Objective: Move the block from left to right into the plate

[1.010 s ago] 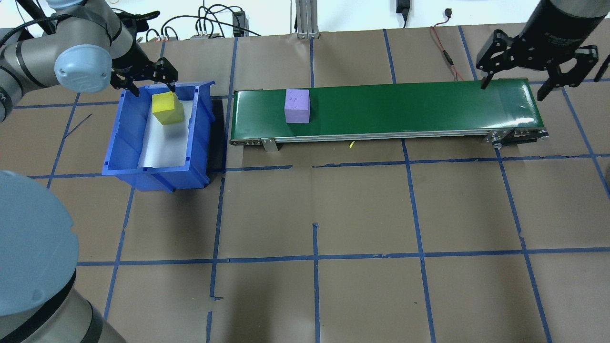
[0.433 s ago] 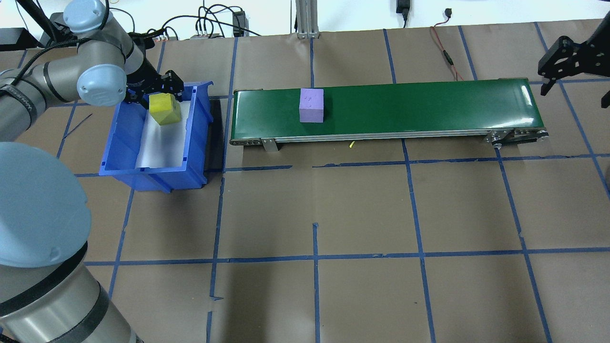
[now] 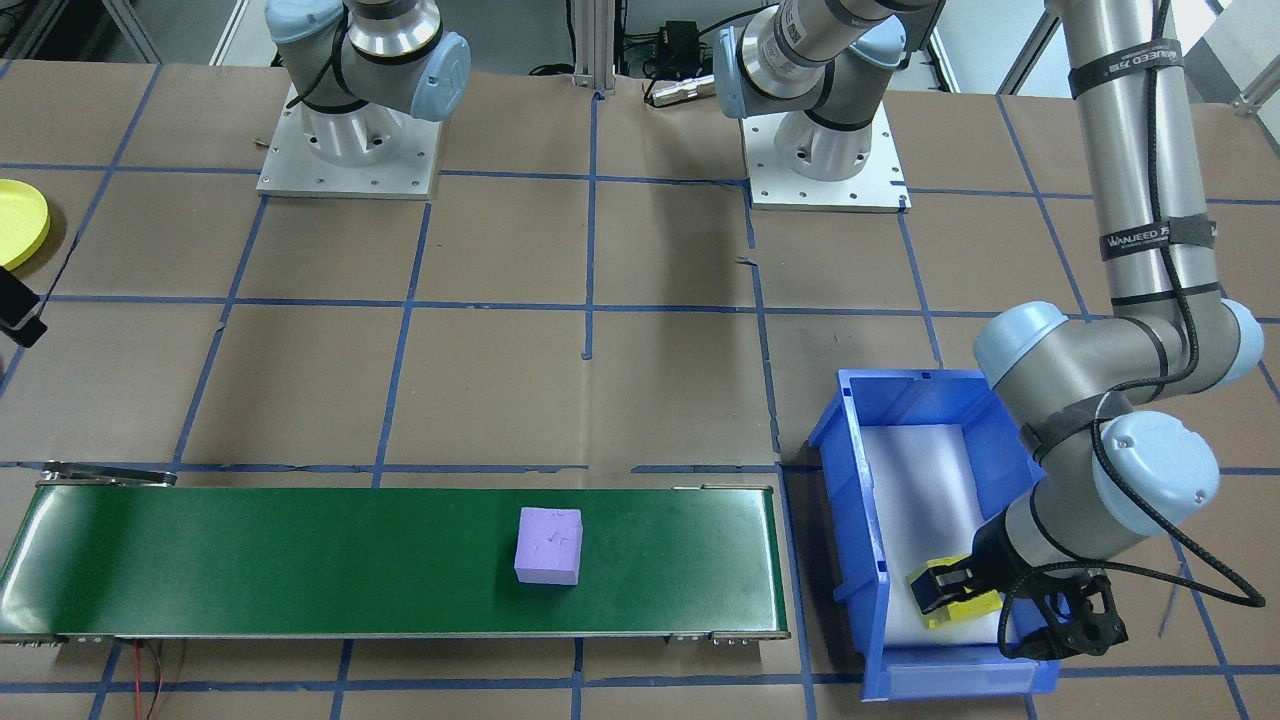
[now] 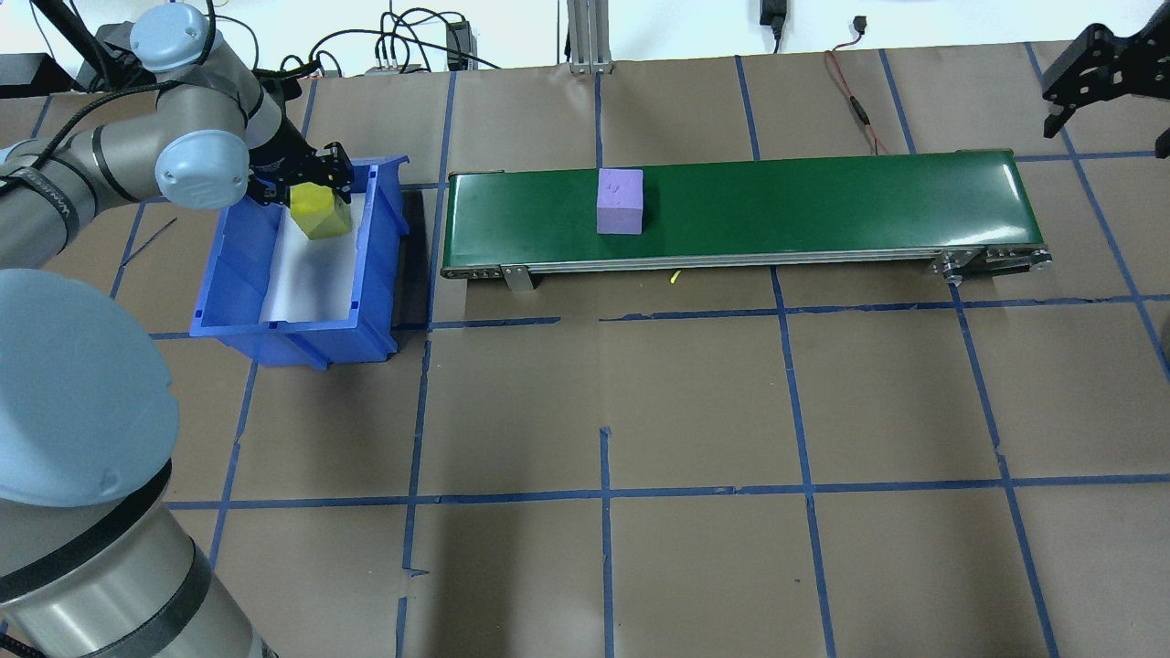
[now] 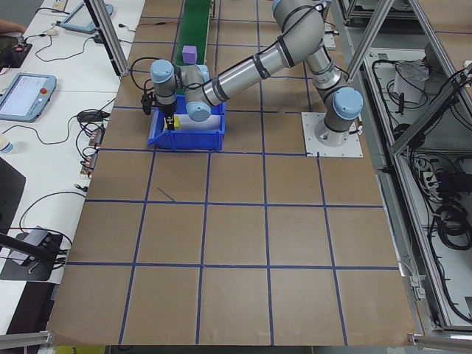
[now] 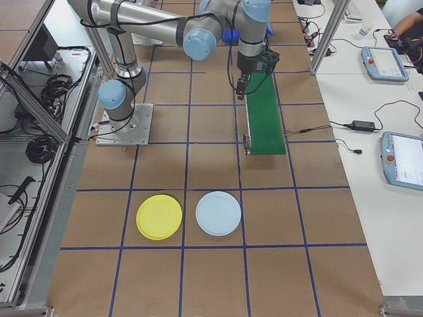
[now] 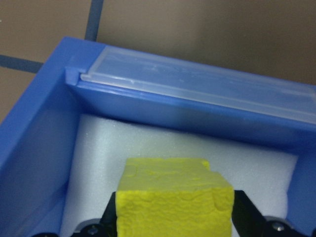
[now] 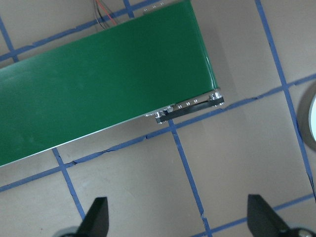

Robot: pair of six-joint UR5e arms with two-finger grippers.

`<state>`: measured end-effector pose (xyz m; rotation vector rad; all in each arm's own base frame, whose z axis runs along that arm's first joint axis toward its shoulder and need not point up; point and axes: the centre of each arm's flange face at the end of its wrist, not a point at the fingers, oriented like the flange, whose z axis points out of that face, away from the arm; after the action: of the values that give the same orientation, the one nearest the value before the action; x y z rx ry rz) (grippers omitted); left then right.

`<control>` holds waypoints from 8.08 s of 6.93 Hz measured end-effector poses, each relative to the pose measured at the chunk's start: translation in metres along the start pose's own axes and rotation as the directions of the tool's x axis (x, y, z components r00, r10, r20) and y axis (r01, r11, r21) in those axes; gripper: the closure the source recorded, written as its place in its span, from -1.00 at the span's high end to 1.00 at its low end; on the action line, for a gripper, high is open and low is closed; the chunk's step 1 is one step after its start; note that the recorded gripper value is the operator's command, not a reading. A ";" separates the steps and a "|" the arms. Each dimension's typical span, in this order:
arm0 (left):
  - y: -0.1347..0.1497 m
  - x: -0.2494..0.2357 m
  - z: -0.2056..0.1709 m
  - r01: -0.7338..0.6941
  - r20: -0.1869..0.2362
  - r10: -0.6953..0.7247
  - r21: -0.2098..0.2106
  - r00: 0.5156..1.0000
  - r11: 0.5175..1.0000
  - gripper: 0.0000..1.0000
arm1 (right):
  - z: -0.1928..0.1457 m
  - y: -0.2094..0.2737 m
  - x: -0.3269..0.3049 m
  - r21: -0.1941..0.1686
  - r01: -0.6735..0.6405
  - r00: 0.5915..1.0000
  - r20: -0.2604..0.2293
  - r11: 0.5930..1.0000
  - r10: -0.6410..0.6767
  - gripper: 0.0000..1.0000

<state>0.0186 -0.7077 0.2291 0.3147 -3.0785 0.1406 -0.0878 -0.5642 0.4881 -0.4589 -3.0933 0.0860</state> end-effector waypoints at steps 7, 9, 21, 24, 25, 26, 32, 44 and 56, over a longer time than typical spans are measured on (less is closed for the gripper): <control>0.082 0.109 -0.172 -0.177 0.031 0.177 0.001 0.984 0.984 -0.43 | 0.062 -0.061 -0.018 0.021 0.235 0.935 0.268 0.972 -0.232 1.00; 0.099 0.166 -0.163 -0.278 0.024 0.278 0.021 0.960 0.960 -0.43 | 0.116 -0.038 -0.020 -0.086 0.231 0.933 0.302 0.969 -0.196 1.00; 0.098 0.233 -0.060 -0.399 -0.018 0.402 0.071 0.916 0.914 1.00 | 0.185 -0.101 -0.014 -0.077 0.221 0.938 0.289 0.972 -0.190 1.00; 0.115 0.173 -0.168 -0.332 0.000 0.332 0.036 0.943 0.943 1.00 | 0.184 -0.099 -0.030 -0.079 0.224 0.937 0.293 0.971 -0.192 0.99; 0.128 0.135 -0.208 -0.288 0.002 0.288 0.005 0.958 0.958 1.00 | 0.182 -0.095 -0.053 -0.086 0.227 0.936 0.293 0.970 -0.194 0.99; 0.151 0.109 -0.248 -0.262 0.004 0.262 -0.026 0.965 0.965 1.00 | 0.182 -0.090 -0.078 -0.096 0.221 0.938 0.295 0.971 -0.184 0.99; 0.222 0.096 -0.302 -0.254 0.035 0.259 -0.105 0.965 0.961 1.00 | 0.198 -0.085 -0.109 -0.107 0.202 0.925 0.346 0.973 -0.154 0.99; 0.232 0.092 -0.310 -0.190 0.049 0.194 -0.064 0.980 0.980 1.00 | 0.206 -0.090 -0.022 -0.102 0.174 0.978 0.134 0.979 -0.160 -0.44; 0.231 0.090 -0.312 -0.186 0.048 0.189 -0.059 0.981 0.981 1.00 | 0.272 -0.006 0.399 -0.131 0.340 0.937 0.128 0.931 -0.325 0.98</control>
<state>-0.1059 -0.4714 0.5243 0.0255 -3.1538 0.0549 -0.4776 -0.4683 0.2191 0.0794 -3.2406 -0.1343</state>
